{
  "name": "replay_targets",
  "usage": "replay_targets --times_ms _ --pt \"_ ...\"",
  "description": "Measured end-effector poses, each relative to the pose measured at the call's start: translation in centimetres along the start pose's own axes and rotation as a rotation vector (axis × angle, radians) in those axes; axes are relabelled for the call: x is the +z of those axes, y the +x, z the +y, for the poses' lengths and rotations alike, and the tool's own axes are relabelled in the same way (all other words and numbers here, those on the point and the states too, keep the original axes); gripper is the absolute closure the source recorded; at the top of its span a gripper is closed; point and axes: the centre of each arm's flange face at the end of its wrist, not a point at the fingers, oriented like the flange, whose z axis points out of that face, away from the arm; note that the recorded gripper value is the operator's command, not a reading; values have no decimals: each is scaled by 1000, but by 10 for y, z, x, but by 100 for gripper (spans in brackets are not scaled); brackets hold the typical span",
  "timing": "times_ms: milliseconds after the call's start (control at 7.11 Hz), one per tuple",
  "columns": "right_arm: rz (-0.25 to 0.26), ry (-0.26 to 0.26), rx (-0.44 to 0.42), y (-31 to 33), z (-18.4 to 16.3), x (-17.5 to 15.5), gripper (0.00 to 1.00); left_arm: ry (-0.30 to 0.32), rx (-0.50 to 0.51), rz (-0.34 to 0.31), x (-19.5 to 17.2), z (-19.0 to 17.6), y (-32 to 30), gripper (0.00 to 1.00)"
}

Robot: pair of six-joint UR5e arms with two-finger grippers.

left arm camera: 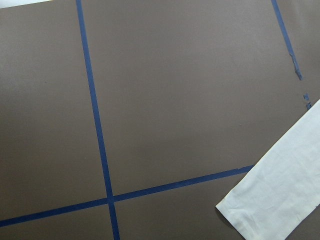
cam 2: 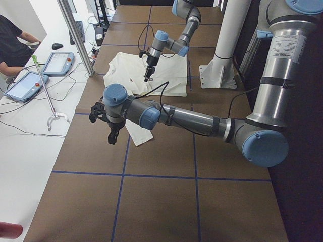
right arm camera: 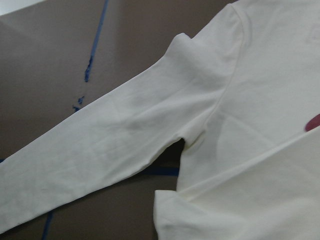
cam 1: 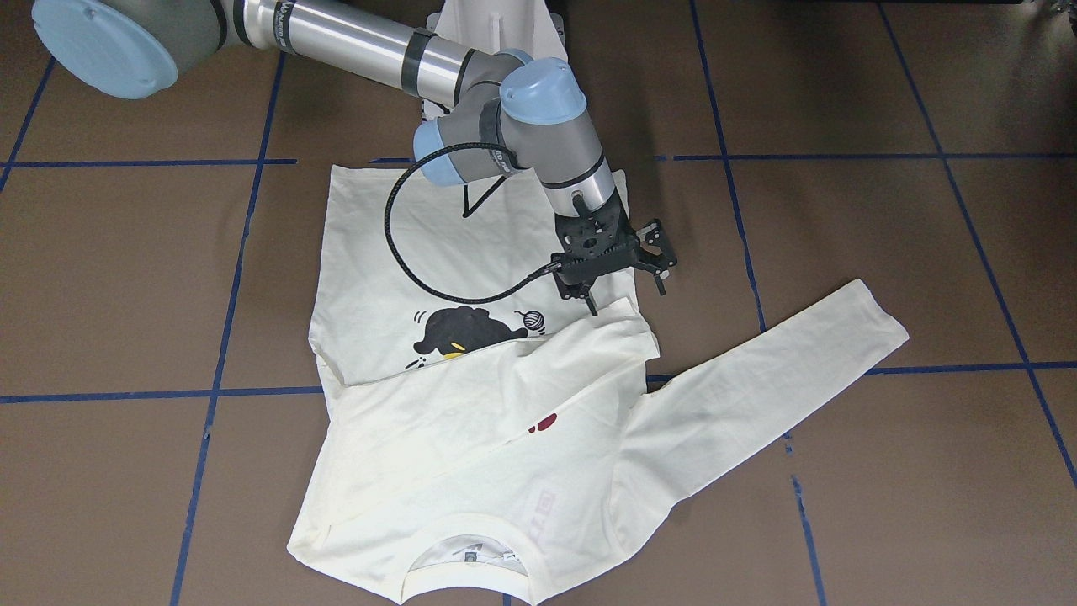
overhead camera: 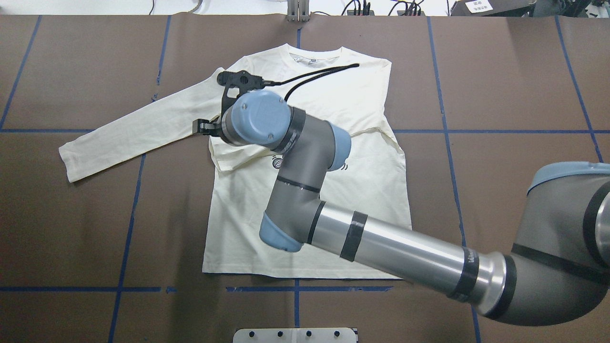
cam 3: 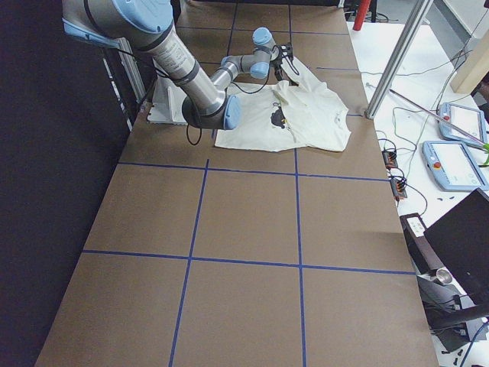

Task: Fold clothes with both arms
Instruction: 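Release the sleeve and raise the right gripper away from the shirt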

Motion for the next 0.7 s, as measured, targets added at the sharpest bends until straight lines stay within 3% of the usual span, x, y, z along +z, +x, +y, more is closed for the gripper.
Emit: replay_targets --times_ms 281,563,703 --pt "169 -142 94 54 -84 -56 0 49 -114 -18 52 6 64 0" --pt "270 -208 166 165 -140 -106 0 90 -237 -60 114 31 138 0" --pt "307 -235 140 228 -155 -132 0 103 -293 -88 136 45 154 0"
